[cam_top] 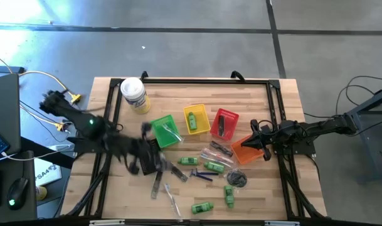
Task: Pick & Place Travel size toiletries
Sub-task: Put the black hairbrush into the orange bin
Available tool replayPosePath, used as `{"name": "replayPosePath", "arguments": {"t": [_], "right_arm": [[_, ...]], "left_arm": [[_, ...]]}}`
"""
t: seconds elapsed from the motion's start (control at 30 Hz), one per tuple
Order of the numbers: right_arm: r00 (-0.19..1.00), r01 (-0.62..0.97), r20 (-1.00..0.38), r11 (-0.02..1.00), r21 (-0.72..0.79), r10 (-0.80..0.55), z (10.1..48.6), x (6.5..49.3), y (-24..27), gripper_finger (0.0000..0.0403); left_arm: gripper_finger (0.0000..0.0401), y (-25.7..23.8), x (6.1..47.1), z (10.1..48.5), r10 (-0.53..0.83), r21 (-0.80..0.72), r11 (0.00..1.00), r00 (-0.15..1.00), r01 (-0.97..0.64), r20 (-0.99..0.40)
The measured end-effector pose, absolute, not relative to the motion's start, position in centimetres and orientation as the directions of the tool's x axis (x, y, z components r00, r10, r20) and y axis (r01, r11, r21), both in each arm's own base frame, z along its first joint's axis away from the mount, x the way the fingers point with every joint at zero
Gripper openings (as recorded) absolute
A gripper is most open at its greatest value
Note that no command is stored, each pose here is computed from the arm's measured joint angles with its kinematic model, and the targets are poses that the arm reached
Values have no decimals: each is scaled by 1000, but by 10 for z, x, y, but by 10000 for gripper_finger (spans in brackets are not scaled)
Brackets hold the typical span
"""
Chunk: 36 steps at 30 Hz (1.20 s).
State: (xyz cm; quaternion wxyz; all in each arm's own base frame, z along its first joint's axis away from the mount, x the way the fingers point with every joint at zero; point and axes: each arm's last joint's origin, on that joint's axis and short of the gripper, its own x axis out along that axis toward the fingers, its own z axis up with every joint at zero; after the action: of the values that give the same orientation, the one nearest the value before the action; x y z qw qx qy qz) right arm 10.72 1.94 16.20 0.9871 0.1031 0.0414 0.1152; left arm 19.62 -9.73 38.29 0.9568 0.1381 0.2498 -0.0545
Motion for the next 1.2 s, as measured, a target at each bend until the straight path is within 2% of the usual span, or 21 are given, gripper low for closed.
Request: {"name": "replayPosePath", "arguments": {"t": [0.27, 0.43, 0.57, 0.67, 0.8, 0.9, 1.03, 1.2], "right_arm": [[970, -219, -60, 953, 208, 236, 162, 107, 19, 4], [970, -212, -72, 954, 211, 232, 161, 107, 19, 4], [973, -213, -34, 949, 231, 227, 164, 107, 19, 4], [981, -192, 14, 953, 234, 195, 169, 108, 18, 4], [990, -140, 38, 961, 237, 135, 171, 108, 16, 4], [993, -122, 31, 964, 238, 118, 171, 108, 16, 4], [998, -61, -3, 963, 263, 64, 168, 111, 15, 5], [1000, -6, -6, 964, 265, 8, 167, 115, 14, 41]], "left_arm": [[0, -44, 173, 337, 119, 81, 991, 963, -103, -241], [0, -30, 175, 310, 189, 0, 982, 976, -190, -108], [0, -24, 181, 292, 229, 14, 974, 972, -228, -55], [0, -19, 185, 279, 247, 38, 968, 969, -246, -25], [0, -10, 188, 263, 197, 74, 977, 980, -198, 18], [0, 2, 188, 249, 183, 93, 979, 983, -182, 1], [0, 17, 188, 247, 173, 47, 984, 985, -173, 13], [0, 21, 188, 250, 138, 47, 989, 989, -140, 48]]}}
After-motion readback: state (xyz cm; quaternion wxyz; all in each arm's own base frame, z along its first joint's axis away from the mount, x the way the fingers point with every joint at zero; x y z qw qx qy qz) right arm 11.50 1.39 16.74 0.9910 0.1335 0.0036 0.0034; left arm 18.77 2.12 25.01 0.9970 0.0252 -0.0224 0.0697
